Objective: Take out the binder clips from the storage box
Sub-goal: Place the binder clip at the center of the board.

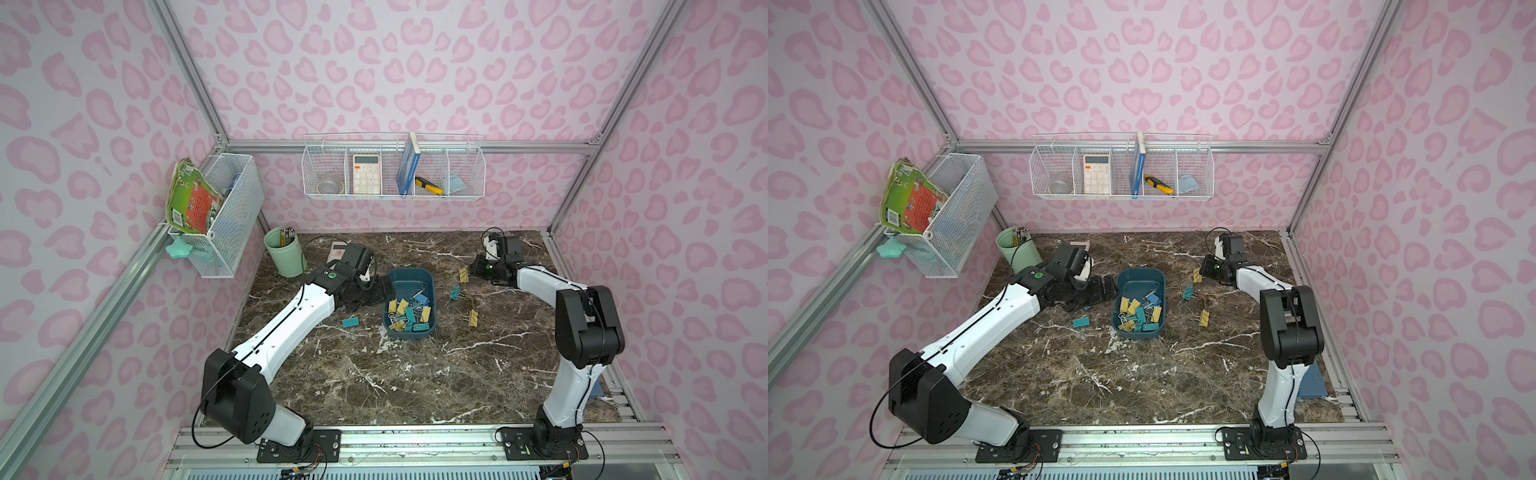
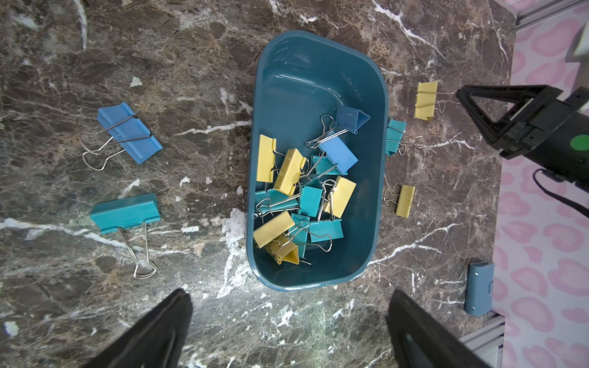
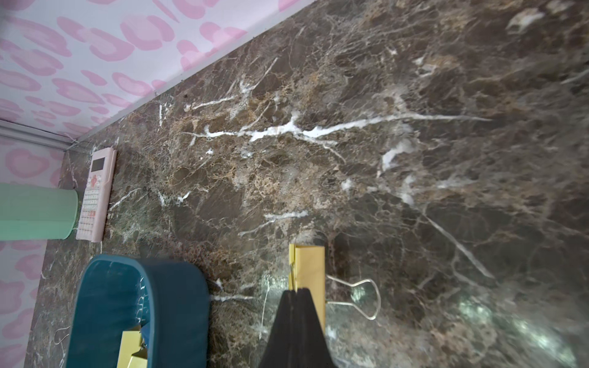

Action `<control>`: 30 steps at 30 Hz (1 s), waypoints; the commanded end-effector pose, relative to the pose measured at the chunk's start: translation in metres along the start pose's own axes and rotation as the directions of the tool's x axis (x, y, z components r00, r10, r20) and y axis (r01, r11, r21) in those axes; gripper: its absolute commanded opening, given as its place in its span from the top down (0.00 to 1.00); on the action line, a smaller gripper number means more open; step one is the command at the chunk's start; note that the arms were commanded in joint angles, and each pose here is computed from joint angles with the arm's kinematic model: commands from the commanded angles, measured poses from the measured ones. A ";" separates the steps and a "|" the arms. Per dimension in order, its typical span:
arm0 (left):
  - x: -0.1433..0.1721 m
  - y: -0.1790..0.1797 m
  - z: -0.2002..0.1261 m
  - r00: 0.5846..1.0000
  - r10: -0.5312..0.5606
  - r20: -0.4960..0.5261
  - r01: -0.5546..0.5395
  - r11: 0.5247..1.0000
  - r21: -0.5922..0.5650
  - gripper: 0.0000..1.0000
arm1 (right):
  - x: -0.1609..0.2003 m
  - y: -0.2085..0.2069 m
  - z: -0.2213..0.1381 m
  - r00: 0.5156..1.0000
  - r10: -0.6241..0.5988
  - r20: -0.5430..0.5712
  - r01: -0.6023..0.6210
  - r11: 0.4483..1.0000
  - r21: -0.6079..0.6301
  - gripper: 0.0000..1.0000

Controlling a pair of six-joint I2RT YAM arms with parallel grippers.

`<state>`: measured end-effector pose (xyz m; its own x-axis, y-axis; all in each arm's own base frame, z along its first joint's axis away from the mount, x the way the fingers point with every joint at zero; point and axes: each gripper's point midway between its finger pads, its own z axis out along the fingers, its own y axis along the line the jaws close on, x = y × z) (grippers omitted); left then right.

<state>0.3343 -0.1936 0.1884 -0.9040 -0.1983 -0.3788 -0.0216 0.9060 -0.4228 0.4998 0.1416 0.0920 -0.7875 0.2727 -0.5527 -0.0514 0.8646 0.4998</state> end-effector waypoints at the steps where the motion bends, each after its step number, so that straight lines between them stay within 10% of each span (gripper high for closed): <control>1: 0.002 -0.004 0.002 1.000 -0.002 -0.017 0.002 1.000 0.010 0.01 | -0.008 0.001 0.009 1.000 -0.001 0.016 0.001 1.000 -0.010 1.00; 14: 0.021 -0.015 0.032 0.988 0.005 -0.154 0.000 0.999 0.038 0.25 | -0.017 0.034 -0.031 0.995 -0.073 0.073 0.076 0.996 -0.042 0.52; 30: 0.040 -0.010 0.073 0.909 0.256 -0.330 -0.269 0.963 0.008 0.66 | 0.048 0.092 -0.098 0.981 -0.182 0.067 0.188 0.978 -0.096 0.01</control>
<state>0.3374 -0.2397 0.1234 -0.9762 0.0894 -0.1975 0.1556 0.9231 -0.3517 0.4036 0.1964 0.1782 -0.7208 0.1361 -0.6796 -0.2706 0.8475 0.4567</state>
